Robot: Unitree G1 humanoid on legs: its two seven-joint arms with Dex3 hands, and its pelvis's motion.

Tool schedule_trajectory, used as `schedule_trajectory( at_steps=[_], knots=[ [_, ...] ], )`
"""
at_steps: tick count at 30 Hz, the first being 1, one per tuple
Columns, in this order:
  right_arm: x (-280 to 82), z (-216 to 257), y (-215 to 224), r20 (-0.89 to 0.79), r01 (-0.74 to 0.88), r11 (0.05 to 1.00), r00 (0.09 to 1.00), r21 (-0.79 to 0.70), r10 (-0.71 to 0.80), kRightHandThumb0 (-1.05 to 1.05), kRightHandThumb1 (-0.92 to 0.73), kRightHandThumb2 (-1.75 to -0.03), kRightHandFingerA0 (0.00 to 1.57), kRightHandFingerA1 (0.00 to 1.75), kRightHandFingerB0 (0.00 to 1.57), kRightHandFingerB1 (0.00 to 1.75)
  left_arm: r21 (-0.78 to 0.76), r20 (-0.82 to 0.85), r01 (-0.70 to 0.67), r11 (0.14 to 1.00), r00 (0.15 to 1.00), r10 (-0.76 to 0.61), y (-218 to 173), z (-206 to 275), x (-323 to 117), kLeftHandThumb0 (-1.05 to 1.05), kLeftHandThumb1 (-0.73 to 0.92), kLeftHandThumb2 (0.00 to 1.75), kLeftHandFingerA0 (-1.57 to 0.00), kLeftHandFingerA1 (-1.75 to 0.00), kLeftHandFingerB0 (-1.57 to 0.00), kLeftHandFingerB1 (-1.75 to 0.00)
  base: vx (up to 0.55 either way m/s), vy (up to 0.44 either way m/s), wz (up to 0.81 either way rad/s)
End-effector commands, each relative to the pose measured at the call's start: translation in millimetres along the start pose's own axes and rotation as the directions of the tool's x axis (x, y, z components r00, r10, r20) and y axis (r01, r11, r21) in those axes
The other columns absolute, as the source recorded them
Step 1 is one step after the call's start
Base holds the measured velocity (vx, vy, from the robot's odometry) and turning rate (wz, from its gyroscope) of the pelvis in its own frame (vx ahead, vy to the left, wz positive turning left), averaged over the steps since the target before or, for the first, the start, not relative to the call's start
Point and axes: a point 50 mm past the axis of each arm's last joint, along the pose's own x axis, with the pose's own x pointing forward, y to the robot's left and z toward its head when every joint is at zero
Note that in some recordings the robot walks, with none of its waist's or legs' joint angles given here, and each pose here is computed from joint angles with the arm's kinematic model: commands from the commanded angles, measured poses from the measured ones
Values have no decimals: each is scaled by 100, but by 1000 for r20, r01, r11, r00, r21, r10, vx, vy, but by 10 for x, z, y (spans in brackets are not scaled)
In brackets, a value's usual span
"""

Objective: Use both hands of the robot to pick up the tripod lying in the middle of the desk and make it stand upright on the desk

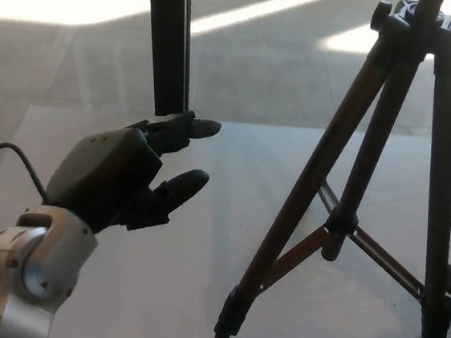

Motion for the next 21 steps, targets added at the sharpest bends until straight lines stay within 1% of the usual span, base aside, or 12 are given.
schedule_trajectory(
  at_steps=[1, 9, 10, 13, 14, 15, 16, 17, 18, 19, 20, 21],
  knots=[
    [-371, -251, -351, -38, 24, 993, 999, 114, -20, -105, -81, -65, 0, 0, 0, 0, -94, -169, 198, 976, 963, -212, -91, -352, -299, -72, 68, 59, -17, -46, -18, -33, 0, 0, 0],
    [-712, -598, -588, -75, 108, 966, 993, 233, -92, -105, -79, -64, 0, 0, 0, 0, -92, -228, 191, 977, 951, -207, -59, -604, -519, -80, 71, 61, -19, -53, -17, -36, 0, 0, 0],
    [-826, -741, -606, -115, 116, 963, 989, 243, -90, -105, -78, -65, 0, 0, 0, 0, -100, -251, 179, 979, 947, -199, -39, -694, -596, -80, 54, 93, -20, -57, -14, -47, 0, 0, 0],
    [-930, -902, -574, -177, 120, 959, 981, 257, -75, -105, -78, -63, 0, 0, 0, 0, -121, -302, 172, 978, 932, -202, 18, -797, -703, -80, 54, 93, -17, -56, -12, -46, 0, 0, 0],
    [-1023, -1056, -548, -248, 134, 962, 966, 236, -74, -105, -76, -62, 0, 0, 0, 0, -133, -332, 162, 978, 922, -198, 70, -877, -822, -76, 69, 61, -20, -52, -17, -33, 0, 0, 0],
    [-1145, -1212, -547, -316, 166, 958, 945, 233, -87, -105, -77, -63, 0, 0, 0, 0, -162, -371, 129, 978, 910, -182, 134, -967, -970, -73, 52, 90, -17, -56, -11, -44, 0, 0, 0],
    [-1157, -1225, -549, -322, 169, 958, 943, 232, -88, -105, -77, -63, 0, 0, 0, 0, -165, -375, 126, 978, 909, -180, 144, -980, -984, -73, 52, 90, -17, -56, -11, -44, 0, 0, 0],
    [-1204, -1291, -541, -334, 192, 953, 936, 236, -106, -105, -77, -65, 0, 0, 0, 0, -169, -387, 116, 979, 906, -174, 178, -1025, -1042, -73, 68, 61, -19, -53, -17, -34, 0, 0, 0],
    [-1270, -1393, -530, -361, 244, 933, 922, 266, -139, -105, -78, -64, 0, 0, 0, 0, -178, -421, 82, 981, 894, -151, 229, -1087, -1131, -77, 53, 92, -19, -57, -12, -44, 0, 0, 0],
    [-1391, -1548, -525, -406, 364, 861, 890, 355, -209, -105, -62, -105, 0, 15, 0, 3, -209, -461, 6, 978, 881, -104, 313, -1213, -1294, -75, 53, 91, -21, -59, -14, -47, 0, 0, 0],
    [-1447, -1607, -519, -425, 408, 828, 875, 385, -233, -105, -62, -105, 0, 15, 0, 3, -221, -471, -21, 975, 878, -88, 339, -1256, -1348, -75, 53, 91, -21, -59, -14, -47, 0, 0, 0],
    [-1576, -1787, -485, -491, 524, 677, 830, 517, -267, -100, -61, -99, 0, 13, 0, 9, -252, -535, -128, 959, 844, -28, 429, -1379, -1530, -78, 69, 61, -25, -64, -21, -43, 0, 0, 0]
  ],
)
